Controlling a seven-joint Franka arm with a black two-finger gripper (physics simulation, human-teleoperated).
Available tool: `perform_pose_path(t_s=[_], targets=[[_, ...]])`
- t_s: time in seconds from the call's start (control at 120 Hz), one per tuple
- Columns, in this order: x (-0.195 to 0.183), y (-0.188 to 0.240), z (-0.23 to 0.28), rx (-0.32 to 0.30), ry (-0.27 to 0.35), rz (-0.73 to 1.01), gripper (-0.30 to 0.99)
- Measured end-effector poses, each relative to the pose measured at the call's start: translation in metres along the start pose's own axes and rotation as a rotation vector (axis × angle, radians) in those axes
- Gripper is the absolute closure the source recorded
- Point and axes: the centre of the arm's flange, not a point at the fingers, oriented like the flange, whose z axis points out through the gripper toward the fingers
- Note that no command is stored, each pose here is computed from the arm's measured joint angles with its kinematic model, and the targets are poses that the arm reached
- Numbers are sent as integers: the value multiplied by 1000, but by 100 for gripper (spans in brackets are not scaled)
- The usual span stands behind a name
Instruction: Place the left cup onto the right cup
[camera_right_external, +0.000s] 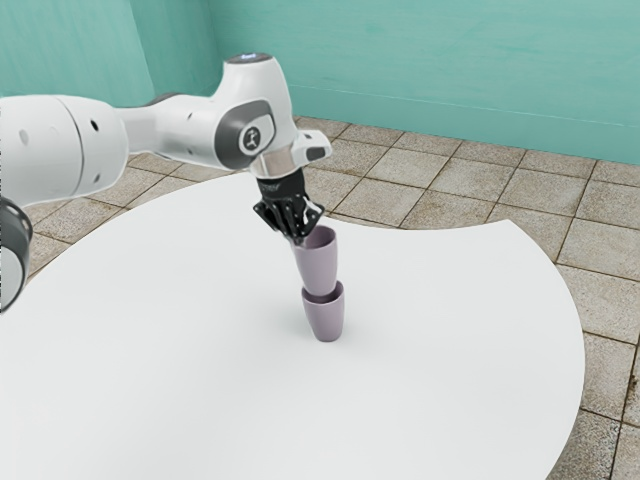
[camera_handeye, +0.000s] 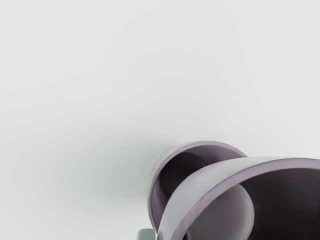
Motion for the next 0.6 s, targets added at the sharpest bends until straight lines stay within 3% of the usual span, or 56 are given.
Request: perform_pose_path(t_s=[0.6], targets=[[4, -5, 22, 2, -12, -23, 78]])
